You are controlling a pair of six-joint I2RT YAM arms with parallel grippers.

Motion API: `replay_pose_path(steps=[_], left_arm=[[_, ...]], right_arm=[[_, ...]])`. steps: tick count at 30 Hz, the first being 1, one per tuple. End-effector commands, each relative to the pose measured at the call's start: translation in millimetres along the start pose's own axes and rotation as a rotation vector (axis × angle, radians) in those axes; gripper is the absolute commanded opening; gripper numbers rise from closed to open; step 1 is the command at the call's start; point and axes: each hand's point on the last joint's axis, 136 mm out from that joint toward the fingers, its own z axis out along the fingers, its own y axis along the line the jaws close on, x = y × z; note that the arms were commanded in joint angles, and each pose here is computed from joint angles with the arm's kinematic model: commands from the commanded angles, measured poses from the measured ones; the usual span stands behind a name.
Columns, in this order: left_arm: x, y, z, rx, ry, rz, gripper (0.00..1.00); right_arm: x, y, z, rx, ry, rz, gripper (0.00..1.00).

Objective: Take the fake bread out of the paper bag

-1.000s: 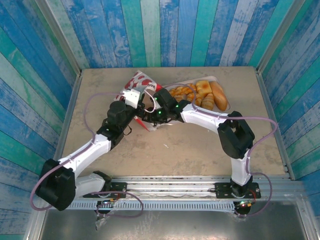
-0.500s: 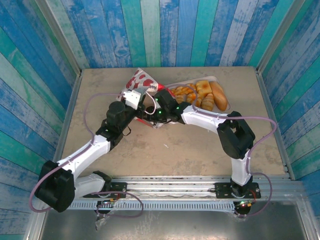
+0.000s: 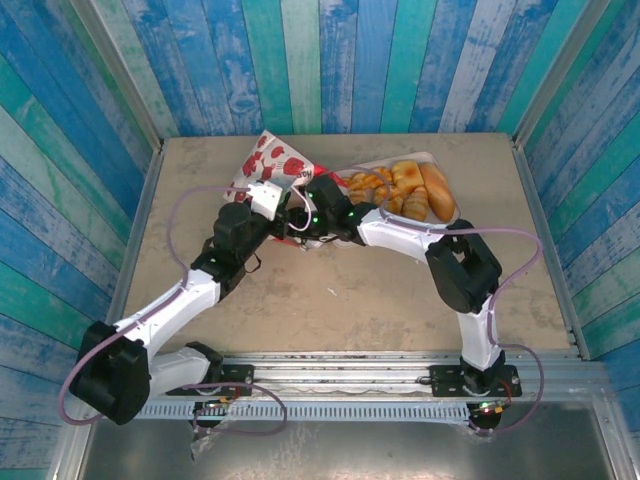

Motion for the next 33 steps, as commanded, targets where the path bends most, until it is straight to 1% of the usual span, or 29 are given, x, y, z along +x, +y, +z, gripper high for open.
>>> replay_pose_path(steps=[1, 4, 6, 7, 9, 10, 17, 21, 25, 33], left_arm=[[-20, -14, -4, 0.078, -0.047, -0.008, 0.0], [-19, -16, -2, 0.088, -0.042, -0.011, 0.0], [-18, -17, -2, 0.093, -0.038, -0.013, 0.0], [-18, -17, -1, 0.094, -0.038, -0.012, 0.0], [-18, -16, -1, 0.091, -0.035, -0.008, 0.0], [-17, -16, 0, 0.087, -0.033, -0.008, 0.0], [-8, -2, -8, 0.002, -0.047, -0.003, 0.0], [0, 7, -12, -0.055, -0.037, 0.008, 0.0], [8, 16, -10, -0.104, -0.013, 0.008, 0.0], [9, 23, -8, -0.145, -0.028, -0.009, 0.0]], right_arm=[[-19, 7, 6, -0.036, -0.044, -0.027, 0.51], [-22, 12, 10, -0.063, -0.05, -0.063, 0.51], [-22, 16, 12, -0.085, -0.047, -0.092, 0.48], [-22, 17, 12, -0.094, -0.049, -0.103, 0.45], [-21, 18, 10, -0.111, -0.056, -0.114, 0.33], [-21, 19, 9, -0.11, -0.064, -0.118, 0.29], [-18, 16, -3, -0.086, -0.067, -0.135, 0.05], [-13, 19, -8, -0.102, -0.053, -0.129, 0.01], [-13, 25, -21, -0.117, -0.059, -0.128, 0.01], [0, 24, -41, -0.097, -0.037, -0.095, 0.01]])
